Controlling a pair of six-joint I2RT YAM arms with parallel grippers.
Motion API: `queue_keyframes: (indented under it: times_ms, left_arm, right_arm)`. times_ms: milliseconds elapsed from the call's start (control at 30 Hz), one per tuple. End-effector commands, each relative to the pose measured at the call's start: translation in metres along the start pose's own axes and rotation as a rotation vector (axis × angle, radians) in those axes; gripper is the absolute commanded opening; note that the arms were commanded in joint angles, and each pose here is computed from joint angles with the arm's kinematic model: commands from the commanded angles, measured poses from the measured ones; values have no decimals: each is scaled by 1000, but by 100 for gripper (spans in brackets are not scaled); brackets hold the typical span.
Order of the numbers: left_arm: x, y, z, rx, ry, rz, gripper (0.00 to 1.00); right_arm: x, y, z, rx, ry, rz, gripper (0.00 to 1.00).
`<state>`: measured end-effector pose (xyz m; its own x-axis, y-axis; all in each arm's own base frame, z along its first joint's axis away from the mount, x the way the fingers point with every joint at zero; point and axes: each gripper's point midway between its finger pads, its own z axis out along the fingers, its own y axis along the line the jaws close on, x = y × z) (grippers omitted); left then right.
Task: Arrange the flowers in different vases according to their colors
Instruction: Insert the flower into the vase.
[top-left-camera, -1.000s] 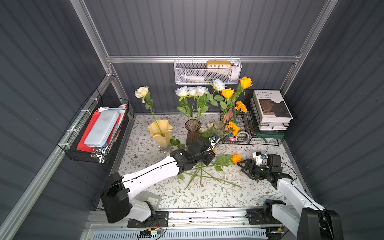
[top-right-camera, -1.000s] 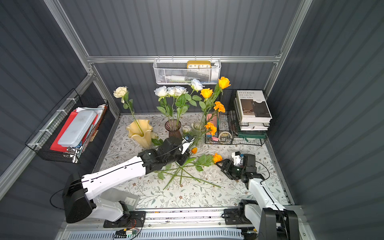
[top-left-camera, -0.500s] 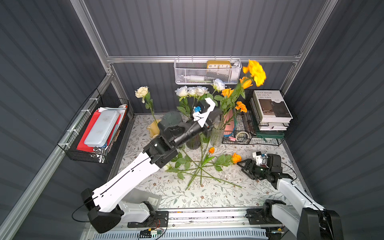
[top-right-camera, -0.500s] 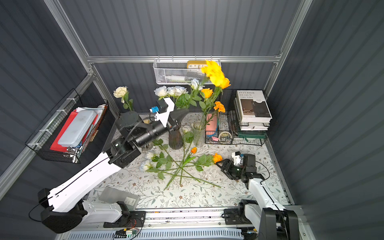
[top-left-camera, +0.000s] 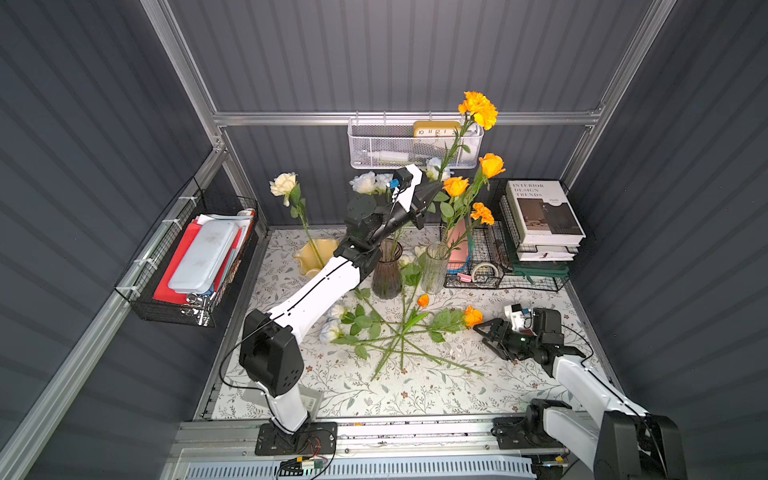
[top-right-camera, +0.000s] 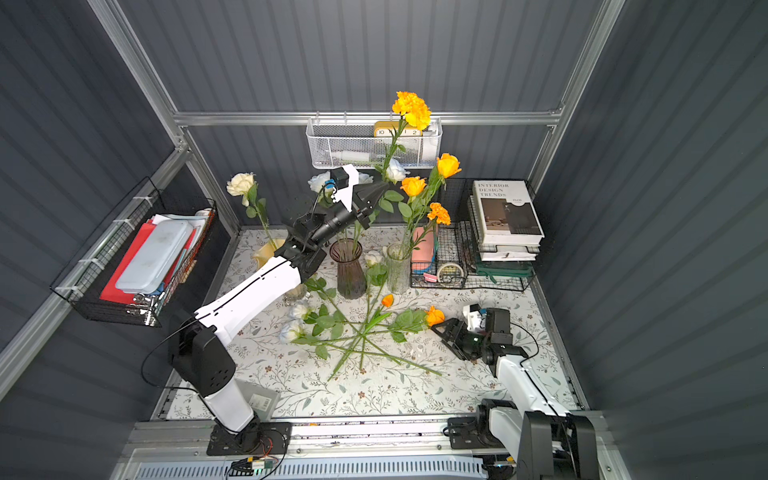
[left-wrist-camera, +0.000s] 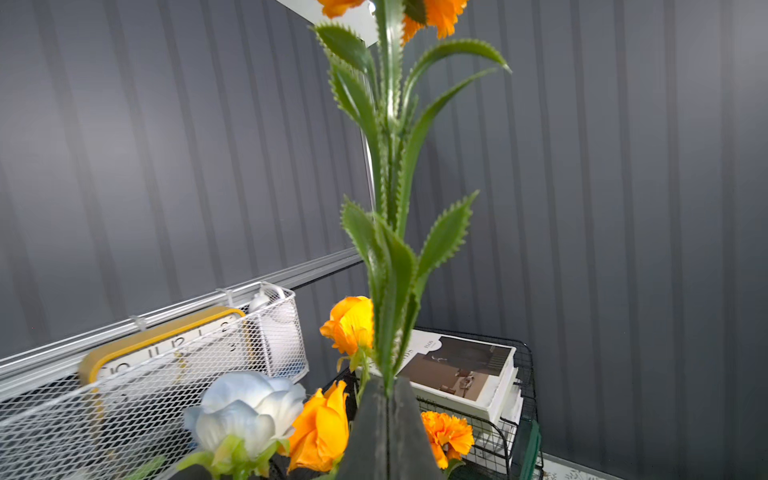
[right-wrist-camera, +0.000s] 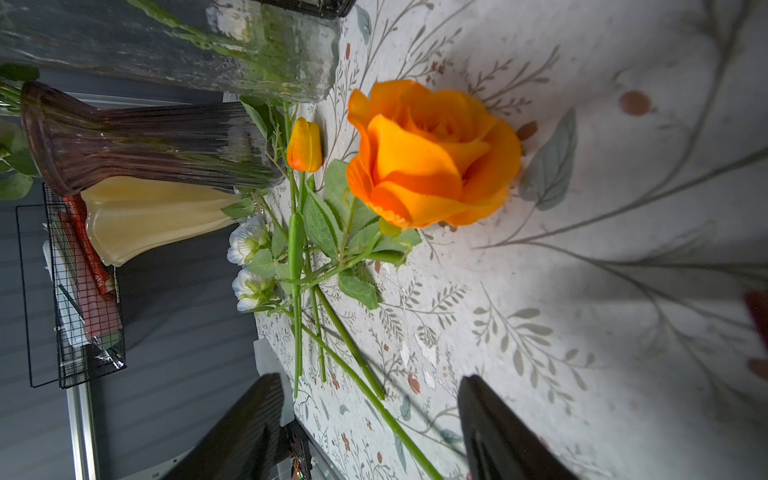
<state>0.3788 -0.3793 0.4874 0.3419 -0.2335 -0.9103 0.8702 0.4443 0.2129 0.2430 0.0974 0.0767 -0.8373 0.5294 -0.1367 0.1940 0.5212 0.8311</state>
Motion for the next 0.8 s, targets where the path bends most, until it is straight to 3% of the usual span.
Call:
queue_keyframes:
  times_ms: [0,600,700,767]
  left_arm:
    - [-26,-10,2,74,-133,-27,0]
    - [95,1,21,61,-49,-151,1]
    - [112,1,18,48,-31,-163,8]
    - [125,0,16,42,-14,-177,23]
  right_arm:
    - [3,0,1,-4,9,-7,72]
    - [2,0,1,-7,8,-10,72]
    - [2,0,1,-8,10,-9,72]
    - [3,0,1,-8,12,-8,72]
